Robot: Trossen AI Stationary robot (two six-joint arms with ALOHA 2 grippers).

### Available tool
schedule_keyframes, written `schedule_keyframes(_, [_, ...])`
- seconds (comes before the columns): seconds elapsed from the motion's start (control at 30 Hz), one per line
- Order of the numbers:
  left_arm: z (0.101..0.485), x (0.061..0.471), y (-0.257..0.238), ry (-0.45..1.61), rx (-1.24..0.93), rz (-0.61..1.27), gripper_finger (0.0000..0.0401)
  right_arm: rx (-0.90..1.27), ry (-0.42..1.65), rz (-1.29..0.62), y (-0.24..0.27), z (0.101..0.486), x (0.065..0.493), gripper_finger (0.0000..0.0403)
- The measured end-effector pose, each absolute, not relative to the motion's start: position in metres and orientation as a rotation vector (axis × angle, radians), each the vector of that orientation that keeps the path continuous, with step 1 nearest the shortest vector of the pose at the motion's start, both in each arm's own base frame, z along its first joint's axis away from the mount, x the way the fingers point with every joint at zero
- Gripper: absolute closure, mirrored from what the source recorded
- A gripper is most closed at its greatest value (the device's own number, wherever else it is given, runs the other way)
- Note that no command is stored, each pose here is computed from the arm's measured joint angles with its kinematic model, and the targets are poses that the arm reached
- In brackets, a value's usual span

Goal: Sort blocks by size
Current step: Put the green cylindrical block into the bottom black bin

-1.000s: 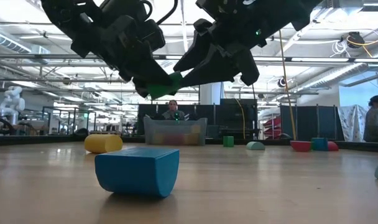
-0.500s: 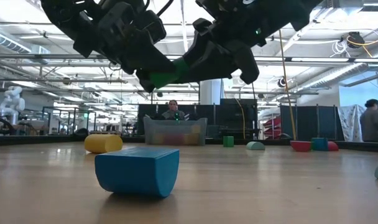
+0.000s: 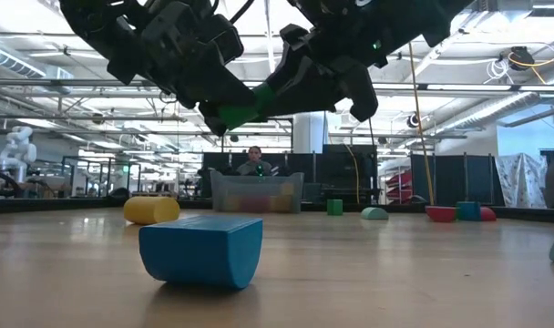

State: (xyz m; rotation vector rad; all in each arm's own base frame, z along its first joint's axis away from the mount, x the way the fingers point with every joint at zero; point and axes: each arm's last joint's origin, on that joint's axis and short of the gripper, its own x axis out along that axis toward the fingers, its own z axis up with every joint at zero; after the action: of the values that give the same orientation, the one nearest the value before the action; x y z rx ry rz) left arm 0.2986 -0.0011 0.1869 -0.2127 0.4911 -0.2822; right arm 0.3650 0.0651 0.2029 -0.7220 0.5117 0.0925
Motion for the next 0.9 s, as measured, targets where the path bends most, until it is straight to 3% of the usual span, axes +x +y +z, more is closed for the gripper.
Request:
schedule_keyframes(0.3, [0.187, 0.299, -0.001, 0.492, -0.212, -0.276, 0.0265, -0.736, 0.497, 0.101, 0.064, 0.204, 0.366, 0.0251])
schedule_keyframes(0.6, [0.186, 0.299, -0.001, 0.495, -0.219, -0.276, 0.0264, -0.713, 0.512, 0.091, 0.060, 0.203, 0.366, 0.0289])
schedule_keyframes(0.8, [0.192, 0.295, 0.000, 0.502, -0.241, -0.276, 0.0190, -0.713, 0.606, 0.114, 0.060, 0.201, 0.358, 0.0289])
schedule_keyframes(0.9, [0.198, 0.287, -0.001, 0.525, -0.246, -0.278, 0.0172, -0.670, 0.702, 0.128, 0.061, 0.204, 0.345, 0.0289])
